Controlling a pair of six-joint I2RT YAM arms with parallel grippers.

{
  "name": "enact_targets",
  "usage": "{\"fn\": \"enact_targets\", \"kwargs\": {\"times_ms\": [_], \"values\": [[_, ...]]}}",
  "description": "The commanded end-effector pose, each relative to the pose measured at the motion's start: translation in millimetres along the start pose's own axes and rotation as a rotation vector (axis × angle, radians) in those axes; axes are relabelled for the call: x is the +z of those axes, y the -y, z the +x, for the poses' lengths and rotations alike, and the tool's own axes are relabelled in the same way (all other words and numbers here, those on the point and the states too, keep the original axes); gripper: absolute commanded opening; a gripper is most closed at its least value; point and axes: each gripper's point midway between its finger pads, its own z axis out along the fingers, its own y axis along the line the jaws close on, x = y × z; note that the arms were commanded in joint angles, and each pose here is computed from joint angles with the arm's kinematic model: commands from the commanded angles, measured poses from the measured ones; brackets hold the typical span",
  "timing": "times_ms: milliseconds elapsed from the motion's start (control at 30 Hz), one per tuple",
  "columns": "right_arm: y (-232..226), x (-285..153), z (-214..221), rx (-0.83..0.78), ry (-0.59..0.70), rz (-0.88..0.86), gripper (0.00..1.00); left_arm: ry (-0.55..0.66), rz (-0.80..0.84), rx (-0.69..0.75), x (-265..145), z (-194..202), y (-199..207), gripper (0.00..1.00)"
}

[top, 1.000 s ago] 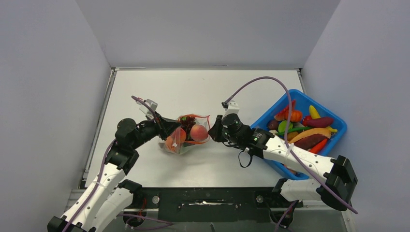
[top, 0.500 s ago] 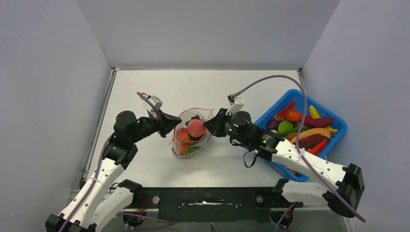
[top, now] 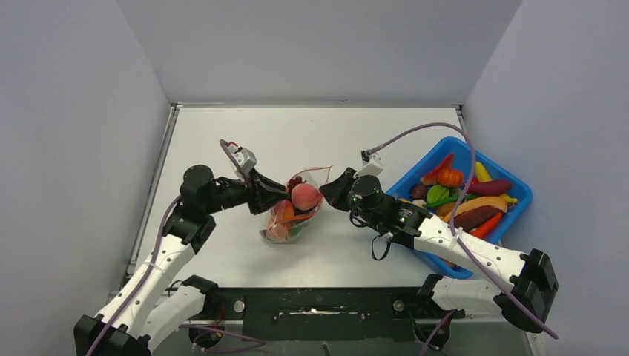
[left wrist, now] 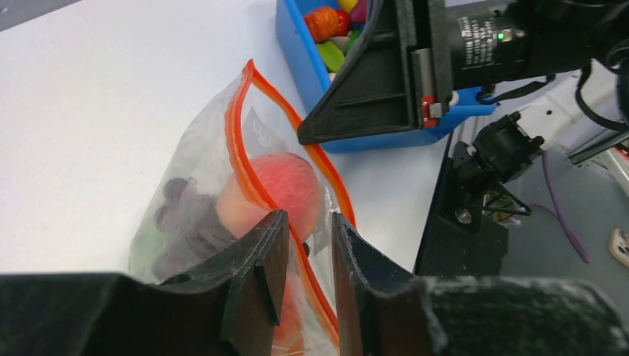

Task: Place the food in the zip-top bag and seal the zipper
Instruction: Zip the zipper food storage bag at the center of the board.

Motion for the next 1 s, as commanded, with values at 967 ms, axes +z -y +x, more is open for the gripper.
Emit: {"fn": "enact_targets", "kwargs": {"times_ms": [967], "values": [[11.0, -1.1, -27.9, 0.123, 0.118, 0.079, 0.0, 0.017, 0.18, 0.484, -40.1, 76.2, 35.9, 0.47]]}}
